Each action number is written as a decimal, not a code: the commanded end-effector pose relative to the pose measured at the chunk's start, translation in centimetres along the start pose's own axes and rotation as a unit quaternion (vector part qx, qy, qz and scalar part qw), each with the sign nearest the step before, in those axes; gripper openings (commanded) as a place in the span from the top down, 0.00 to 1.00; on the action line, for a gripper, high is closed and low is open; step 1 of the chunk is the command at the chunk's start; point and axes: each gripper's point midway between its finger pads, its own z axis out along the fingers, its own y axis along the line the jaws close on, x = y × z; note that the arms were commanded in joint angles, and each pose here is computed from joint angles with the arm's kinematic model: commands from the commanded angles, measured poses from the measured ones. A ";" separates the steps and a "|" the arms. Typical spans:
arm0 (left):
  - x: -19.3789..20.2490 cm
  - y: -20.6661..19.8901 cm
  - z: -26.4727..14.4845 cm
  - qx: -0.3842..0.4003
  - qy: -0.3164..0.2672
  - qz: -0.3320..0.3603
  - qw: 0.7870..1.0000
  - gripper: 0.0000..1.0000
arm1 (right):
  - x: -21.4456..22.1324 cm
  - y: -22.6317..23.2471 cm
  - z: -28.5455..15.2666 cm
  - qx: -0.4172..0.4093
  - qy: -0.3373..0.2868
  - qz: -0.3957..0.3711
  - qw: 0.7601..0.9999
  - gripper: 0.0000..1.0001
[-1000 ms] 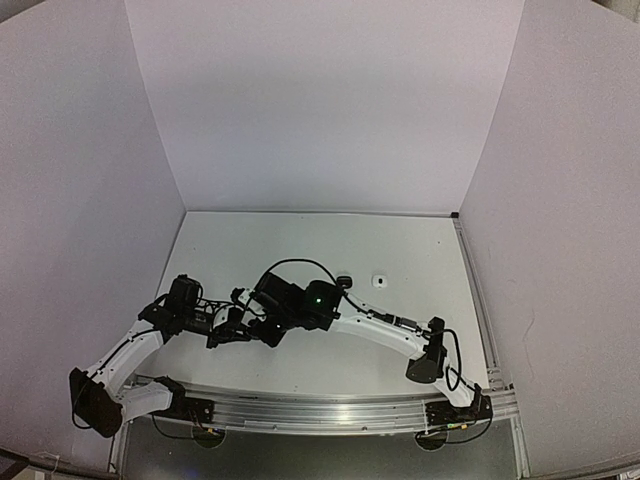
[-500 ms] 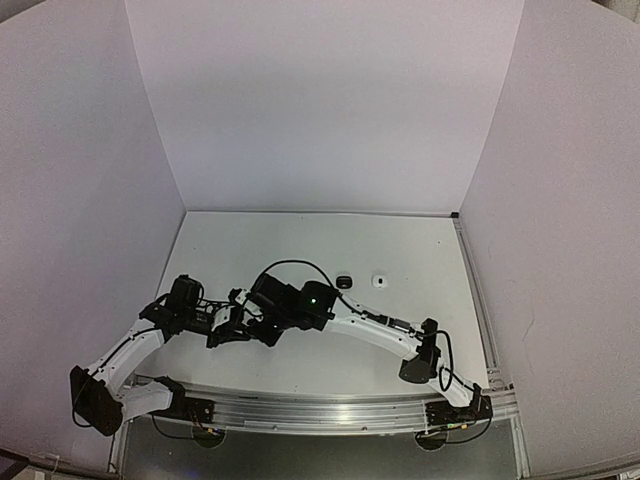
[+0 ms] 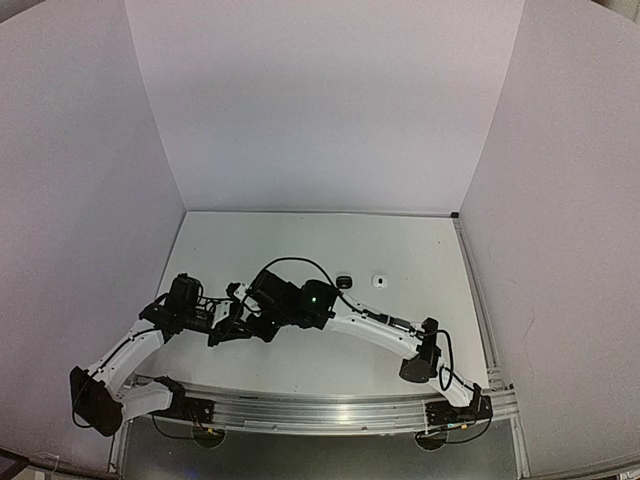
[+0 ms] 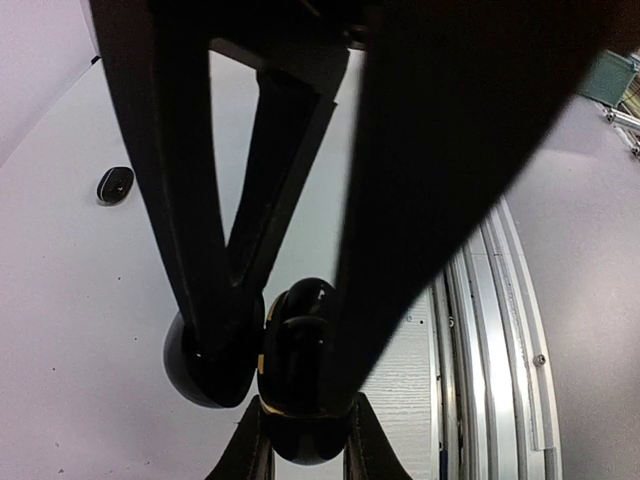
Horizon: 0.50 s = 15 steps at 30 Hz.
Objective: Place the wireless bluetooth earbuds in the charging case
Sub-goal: Insert the left earbud into the left side groove of the charging case.
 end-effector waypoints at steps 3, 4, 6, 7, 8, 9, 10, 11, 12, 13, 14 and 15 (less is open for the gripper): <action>-4.0 -1.5 -0.6 0.037 -0.080 0.021 0.996 1.00 | -1.9 -0.3 -0.5 0.009 -0.041 -0.003 0.999 0.70; -4.1 -1.5 -0.6 0.038 -0.082 0.020 0.996 1.00 | -2.1 -0.3 -0.7 0.009 -0.043 -0.003 0.999 0.69; -4.2 -1.5 -0.6 0.037 -0.084 0.017 0.996 1.00 | -2.2 -0.3 -0.9 0.011 -0.046 -0.003 0.999 0.67; -4.2 -1.5 -0.6 0.037 -0.085 0.015 0.996 1.00 | -2.4 -0.3 -1.1 0.012 -0.049 -0.003 0.999 0.66; -4.1 -1.5 -0.6 0.037 -0.084 0.013 0.996 1.00 | -2.7 -0.3 -1.5 0.011 -0.055 -0.003 0.998 0.64; -4.1 -1.5 -0.6 0.037 -0.084 0.010 0.996 1.00 | -3.1 -0.2 -1.9 0.011 -0.062 -0.003 0.998 0.62; -4.1 -1.4 -0.6 0.037 -0.084 0.007 0.996 1.00 | -3.8 -0.1 -2.4 0.010 -0.073 -0.002 0.997 0.60; -4.0 -1.4 -0.5 0.036 -0.084 0.001 0.996 1.00 | -4.6 0.0 -3.3 0.008 -0.088 -0.002 0.996 0.58; -4.0 -1.2 -0.5 0.033 -0.083 -0.005 0.996 1.00 | -5.3 0.1 -4.1 0.006 -0.102 -0.002 0.995 0.56; -3.9 -1.1 -0.4 0.030 -0.083 -0.010 0.996 1.00 | -6.0 0.2 -4.9 0.005 -0.115 -0.002 0.993 0.54; -3.8 -0.9 -0.4 0.027 -0.083 -0.015 0.996 1.00 | -6.6 0.3 -5.6 0.003 -0.128 -0.002 0.992 0.53; -3.8 -0.7 -0.3 0.023 -0.082 -0.019 0.996 1.00 | -7.2 0.3 -6.5 0.003 -0.140 -0.001 0.990 0.52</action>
